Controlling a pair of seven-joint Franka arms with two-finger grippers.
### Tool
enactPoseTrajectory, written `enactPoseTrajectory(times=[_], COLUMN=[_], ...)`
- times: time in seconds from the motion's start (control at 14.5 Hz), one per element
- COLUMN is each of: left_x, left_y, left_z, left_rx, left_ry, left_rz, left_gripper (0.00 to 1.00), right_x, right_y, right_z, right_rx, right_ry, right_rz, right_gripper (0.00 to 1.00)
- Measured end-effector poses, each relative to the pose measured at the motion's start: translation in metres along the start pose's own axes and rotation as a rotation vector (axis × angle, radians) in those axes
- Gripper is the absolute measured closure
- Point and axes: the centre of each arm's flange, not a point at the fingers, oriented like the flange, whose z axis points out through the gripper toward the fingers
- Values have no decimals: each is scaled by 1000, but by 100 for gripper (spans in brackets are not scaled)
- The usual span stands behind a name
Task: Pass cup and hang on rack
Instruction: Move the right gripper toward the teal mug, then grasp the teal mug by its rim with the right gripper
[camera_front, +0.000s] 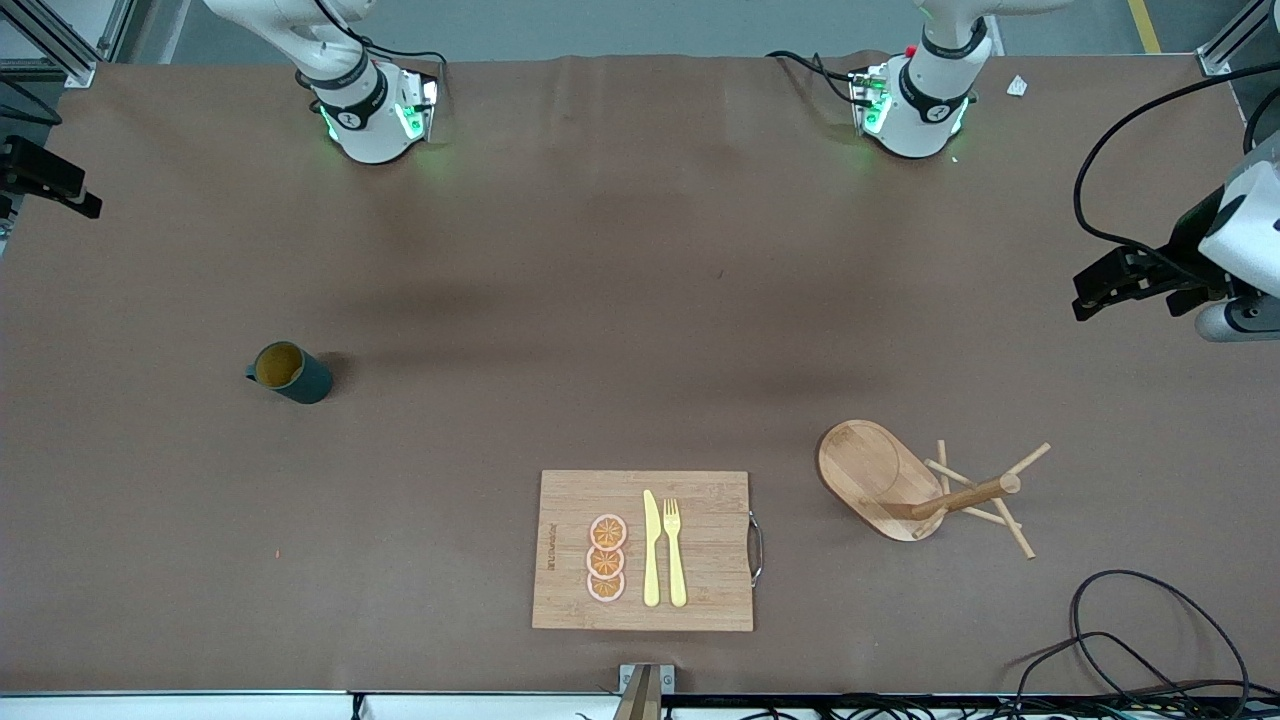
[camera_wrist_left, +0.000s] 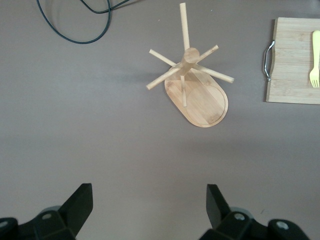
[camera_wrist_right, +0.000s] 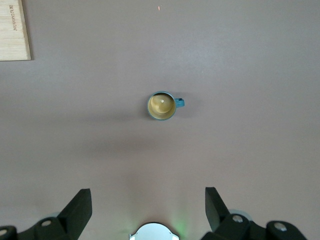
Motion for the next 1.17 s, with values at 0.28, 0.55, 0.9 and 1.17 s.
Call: enactPoseTrajectory(times=[0.28,0.55,0.9,1.17], left_x=[0,-1,-1,-1], left_y=[1,9,11,11], left_z=[0,0,0,0], left_rx=[0,-2,-3,-3], left_ry=[0,-1,-1,-1], left_rz=[15,57,62,61], left_gripper=[0,0,0,0], right_x=[2,37,90,99], right_y=[4,6,6,15], right_z=[5,49,128,203], right_rx=[1,-3,-9,8], right_ry=[-11,-64,-116,-104], right_rz=[8,11,-68,-282], right_gripper=[0,0,0,0])
